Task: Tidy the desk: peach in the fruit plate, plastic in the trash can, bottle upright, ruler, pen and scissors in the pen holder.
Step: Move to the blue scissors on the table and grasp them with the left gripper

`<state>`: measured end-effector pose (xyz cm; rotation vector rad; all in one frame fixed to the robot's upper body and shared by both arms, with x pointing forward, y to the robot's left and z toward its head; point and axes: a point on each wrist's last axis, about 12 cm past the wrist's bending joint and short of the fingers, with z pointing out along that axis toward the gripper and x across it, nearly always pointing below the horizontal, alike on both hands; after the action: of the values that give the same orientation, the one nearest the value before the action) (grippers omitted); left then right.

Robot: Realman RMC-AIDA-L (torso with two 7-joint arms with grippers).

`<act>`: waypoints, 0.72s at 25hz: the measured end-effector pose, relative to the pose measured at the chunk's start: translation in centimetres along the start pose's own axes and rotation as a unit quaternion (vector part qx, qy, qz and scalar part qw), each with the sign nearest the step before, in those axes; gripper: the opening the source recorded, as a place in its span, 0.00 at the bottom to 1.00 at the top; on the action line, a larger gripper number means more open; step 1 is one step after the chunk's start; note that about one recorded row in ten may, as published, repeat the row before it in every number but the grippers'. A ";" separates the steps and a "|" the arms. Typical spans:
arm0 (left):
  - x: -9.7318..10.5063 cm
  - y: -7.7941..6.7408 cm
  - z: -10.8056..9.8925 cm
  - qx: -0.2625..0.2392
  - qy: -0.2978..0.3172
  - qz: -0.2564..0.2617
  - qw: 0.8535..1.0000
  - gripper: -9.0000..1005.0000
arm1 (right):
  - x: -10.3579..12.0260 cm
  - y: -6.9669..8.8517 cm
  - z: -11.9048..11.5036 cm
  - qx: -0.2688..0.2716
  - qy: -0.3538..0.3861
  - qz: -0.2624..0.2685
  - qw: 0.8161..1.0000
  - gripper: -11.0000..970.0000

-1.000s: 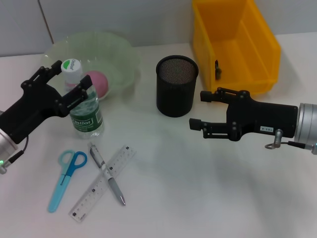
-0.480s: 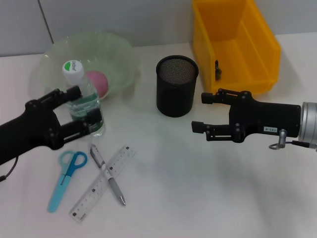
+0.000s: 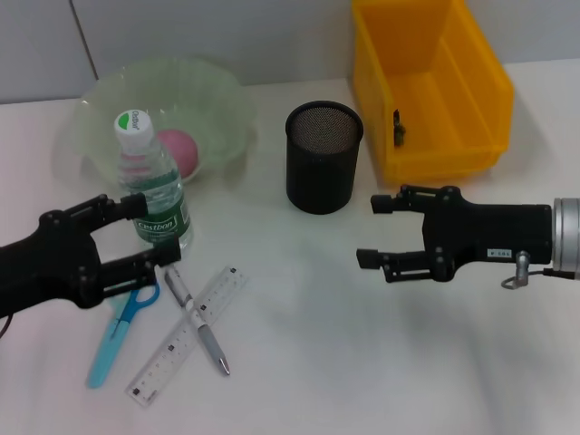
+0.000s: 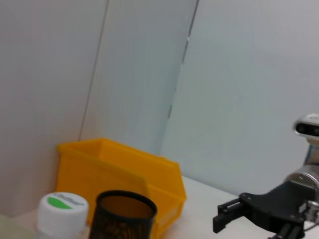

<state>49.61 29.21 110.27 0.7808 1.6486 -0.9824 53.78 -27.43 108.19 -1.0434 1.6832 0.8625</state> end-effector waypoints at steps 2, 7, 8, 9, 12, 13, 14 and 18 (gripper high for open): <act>-0.1 -0.4 -0.1 0.011 0.012 -0.002 1.000 0.81 | -0.1 0.1 -0.2 -0.009 0.013 0.002 1.000 0.85; -0.5 -0.5 0.1 0.025 0.033 -0.006 0.999 0.81 | -0.1 0.3 -0.6 -0.033 0.052 0.011 0.998 0.85; -0.5 -0.5 0.2 0.027 0.038 -0.006 0.999 0.81 | -0.1 0.4 -0.7 -0.039 0.062 0.013 0.997 0.85; -0.6 -0.6 0.2 0.029 0.043 -0.006 0.999 0.81 | -0.1 0.4 -0.7 -0.039 0.062 0.013 0.997 0.85; -0.9 -0.7 0.4 0.033 0.056 -0.012 0.998 0.81 | -0.2 0.4 -0.9 -0.041 0.066 0.013 0.997 0.85; -1.0 -0.7 0.4 0.034 0.061 -0.016 0.997 0.81 | -0.2 0.3 -0.9 -0.041 0.067 0.012 0.997 0.85; -1.1 -0.7 0.5 0.034 0.065 -0.019 0.997 0.81 | -0.2 0.3 -0.9 -0.041 0.067 0.012 0.997 0.85; -2.2 -0.6 0.4 0.017 0.120 -0.065 0.991 0.81 | -0.3 0.2 -1.0 -0.040 0.068 0.010 0.997 0.85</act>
<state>49.92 28.51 112.44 0.8485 1.9136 -1.0419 53.26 -28.18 108.78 -1.1630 1.7869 0.8950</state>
